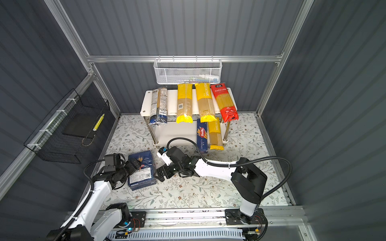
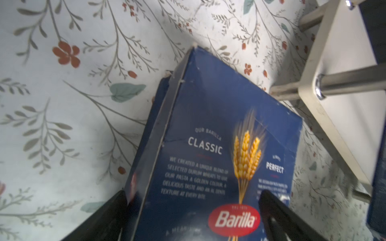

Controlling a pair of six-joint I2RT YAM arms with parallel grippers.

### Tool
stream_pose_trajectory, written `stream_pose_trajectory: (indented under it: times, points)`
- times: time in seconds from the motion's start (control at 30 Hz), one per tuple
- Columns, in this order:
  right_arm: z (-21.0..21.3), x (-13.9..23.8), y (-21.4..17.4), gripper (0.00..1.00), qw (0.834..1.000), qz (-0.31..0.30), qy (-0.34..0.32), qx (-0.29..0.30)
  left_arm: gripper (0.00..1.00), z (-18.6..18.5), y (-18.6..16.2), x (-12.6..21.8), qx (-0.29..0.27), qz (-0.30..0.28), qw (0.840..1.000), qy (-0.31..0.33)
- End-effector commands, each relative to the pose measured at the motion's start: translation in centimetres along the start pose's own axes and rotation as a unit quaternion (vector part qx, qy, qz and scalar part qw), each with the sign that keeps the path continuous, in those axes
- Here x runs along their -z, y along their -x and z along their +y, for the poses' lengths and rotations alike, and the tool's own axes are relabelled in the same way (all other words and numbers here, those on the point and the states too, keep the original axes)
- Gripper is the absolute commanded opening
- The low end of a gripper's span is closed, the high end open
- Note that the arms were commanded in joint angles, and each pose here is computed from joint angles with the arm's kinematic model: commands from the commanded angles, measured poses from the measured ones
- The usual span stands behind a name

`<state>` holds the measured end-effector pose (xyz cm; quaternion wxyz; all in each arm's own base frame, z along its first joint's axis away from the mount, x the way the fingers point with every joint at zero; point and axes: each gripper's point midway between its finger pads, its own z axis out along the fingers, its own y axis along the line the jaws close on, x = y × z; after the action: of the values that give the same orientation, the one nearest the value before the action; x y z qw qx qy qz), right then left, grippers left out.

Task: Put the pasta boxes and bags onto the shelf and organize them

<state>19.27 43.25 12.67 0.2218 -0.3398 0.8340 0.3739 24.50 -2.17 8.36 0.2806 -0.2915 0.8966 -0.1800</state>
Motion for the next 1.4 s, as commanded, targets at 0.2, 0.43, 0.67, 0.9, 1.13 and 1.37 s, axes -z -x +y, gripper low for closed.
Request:
stream_pose_trajectory:
  times: [0.2, 0.43, 0.67, 0.9, 1.13, 1.37]
  points:
    - [-1.1, 1.7, -1.9, 0.99, 0.999, -0.039, -0.011, -0.030, 0.99, -3.7, -5.0, 1.9, -0.023, 0.055, 0.994, -0.087]
    - [-1.1, 1.8, -2.4, 0.99, 0.999, -0.031, -0.013, -0.042, 0.99, -1.9, -3.3, 2.4, -0.053, 0.047, 0.997, 0.030]
    - [-0.8, 1.5, -2.3, 0.99, 0.992, -0.040, 0.005, -0.116, 0.99, -4.5, 3.4, 3.3, -0.110, -0.037, 0.990, 0.077]
    - [-1.1, 0.3, -3.1, 0.99, 0.972, -0.046, 0.030, -0.229, 0.99, -6.0, 7.4, -0.6, -0.157, -0.067, 0.981, 0.090]
    - [-1.7, 0.7, -4.6, 0.99, 0.955, -0.053, 0.038, -0.290, 0.99, -5.3, 9.2, -4.3, -0.118, -0.055, 0.992, -0.002]
    - [-1.0, -0.8, -4.4, 0.99, 0.956, -0.025, 0.050, -0.286, 0.99, -5.7, 9.6, -5.6, -0.136, -0.072, 0.988, -0.022]
